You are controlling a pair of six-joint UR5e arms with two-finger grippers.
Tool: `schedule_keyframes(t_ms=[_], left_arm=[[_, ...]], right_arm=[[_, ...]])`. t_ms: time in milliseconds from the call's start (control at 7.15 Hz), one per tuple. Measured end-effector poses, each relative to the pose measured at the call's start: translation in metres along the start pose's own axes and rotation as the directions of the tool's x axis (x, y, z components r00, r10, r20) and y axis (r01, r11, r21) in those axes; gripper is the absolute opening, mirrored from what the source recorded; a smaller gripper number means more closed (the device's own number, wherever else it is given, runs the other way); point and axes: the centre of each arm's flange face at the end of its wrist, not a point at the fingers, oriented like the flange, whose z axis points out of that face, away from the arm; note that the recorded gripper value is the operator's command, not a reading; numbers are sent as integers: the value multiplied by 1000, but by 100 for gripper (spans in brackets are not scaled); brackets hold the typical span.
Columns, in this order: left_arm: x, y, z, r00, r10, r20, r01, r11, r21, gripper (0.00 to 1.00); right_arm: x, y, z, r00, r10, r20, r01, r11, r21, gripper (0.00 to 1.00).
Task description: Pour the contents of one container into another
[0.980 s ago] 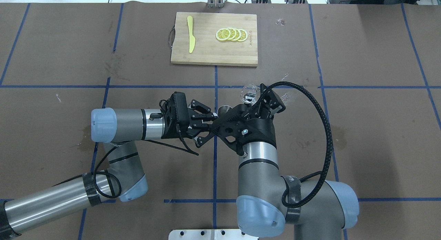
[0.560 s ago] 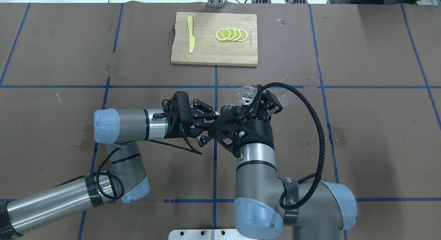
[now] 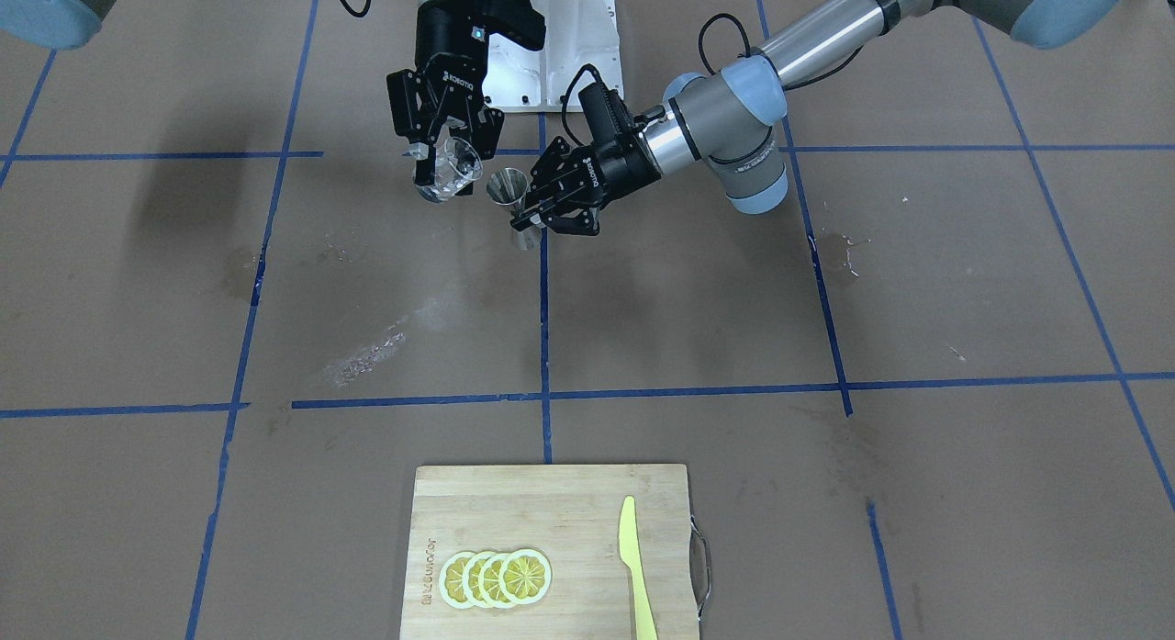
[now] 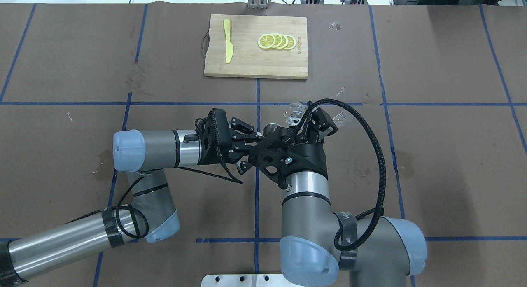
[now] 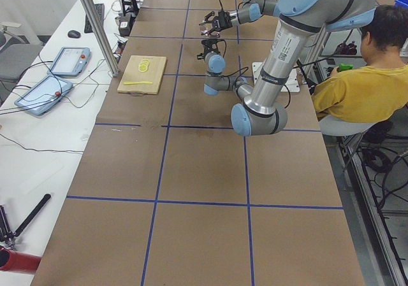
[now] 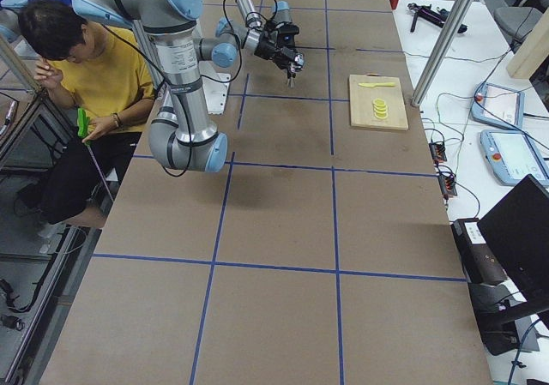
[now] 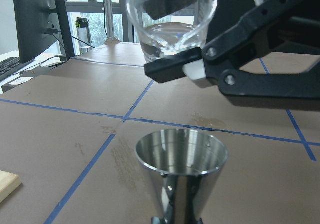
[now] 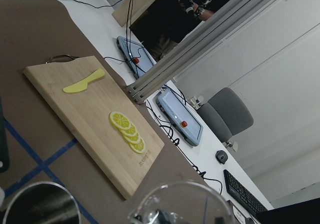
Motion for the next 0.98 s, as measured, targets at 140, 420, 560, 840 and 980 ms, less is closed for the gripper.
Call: schedule_keyframes(t_ms=[140,420,560,840,980], left_arm=[[0,0,0,1000,0,0,0,1000,0,0],[1,-1,1,1000,-1,-2,1,1000,1,0],[1,-1,1,1000,-1,-2,1,1000,1,0],[1,-1,1,1000,-2,-3,2,1000,1,0],[1,-1,1,1000,-2,-3,2,1000,2,0]], right_arm=[[0,0,0,1000,-18,0,18,1000,0,0],[-2,-4,-1,999,-51,-4,51,999,-7,0],[-4,-12,-4,997,-73,-8,73,997,-13,0],[-10,-18,-7,993,-115,-14,115,993,-24,0],[-12,-18,-6,987,-159,-19,158,987,-29,0]])
